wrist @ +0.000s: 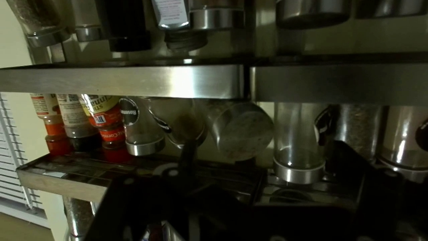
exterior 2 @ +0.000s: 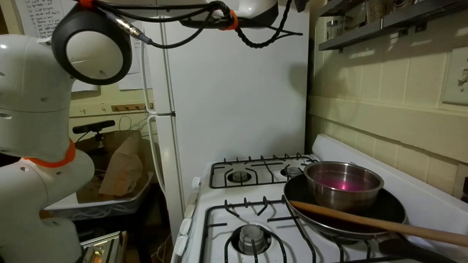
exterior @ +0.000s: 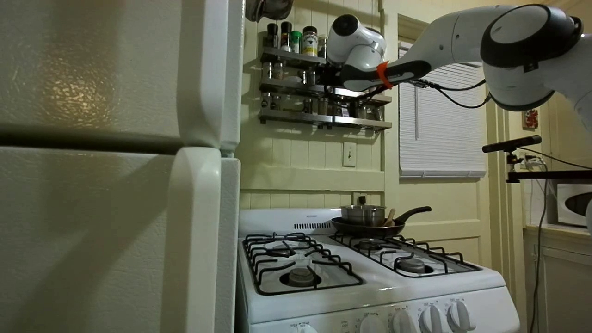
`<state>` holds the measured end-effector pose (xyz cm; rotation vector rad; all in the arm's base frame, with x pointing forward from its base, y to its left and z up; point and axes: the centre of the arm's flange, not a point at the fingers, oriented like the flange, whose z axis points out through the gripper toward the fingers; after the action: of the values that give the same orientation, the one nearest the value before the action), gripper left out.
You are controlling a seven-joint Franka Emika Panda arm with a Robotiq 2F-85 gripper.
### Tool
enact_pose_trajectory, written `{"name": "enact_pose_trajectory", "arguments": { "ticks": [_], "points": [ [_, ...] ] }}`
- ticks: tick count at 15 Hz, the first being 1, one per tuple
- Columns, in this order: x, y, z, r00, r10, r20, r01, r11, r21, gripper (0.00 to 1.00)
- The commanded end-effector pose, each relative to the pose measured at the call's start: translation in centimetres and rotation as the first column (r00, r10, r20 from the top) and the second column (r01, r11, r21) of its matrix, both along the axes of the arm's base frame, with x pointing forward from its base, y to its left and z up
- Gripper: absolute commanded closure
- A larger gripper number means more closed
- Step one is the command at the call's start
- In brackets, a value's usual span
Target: Move one of the black pepper containers located at the center of the middle row from the back to the front
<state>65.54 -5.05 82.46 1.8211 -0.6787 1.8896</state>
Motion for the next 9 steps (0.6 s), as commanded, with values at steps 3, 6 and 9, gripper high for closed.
{"name": "enact_pose_trajectory", "arguments": {
  "ticks": [3, 6, 9],
  "points": [
    [0.9, -0.1, -0.4, 1.000, -0.025, 0.015, 0.025, 1.000, 0.001, 0.00],
    [1.2, -0.6, -0.8, 0.998, -0.051, 0.022, 0.051, 0.999, 0.006, 0.00],
    [1.6, -1.1, -1.0, 0.996, -0.080, 0.044, 0.080, 0.997, -0.009, 0.00]
  ]
}}
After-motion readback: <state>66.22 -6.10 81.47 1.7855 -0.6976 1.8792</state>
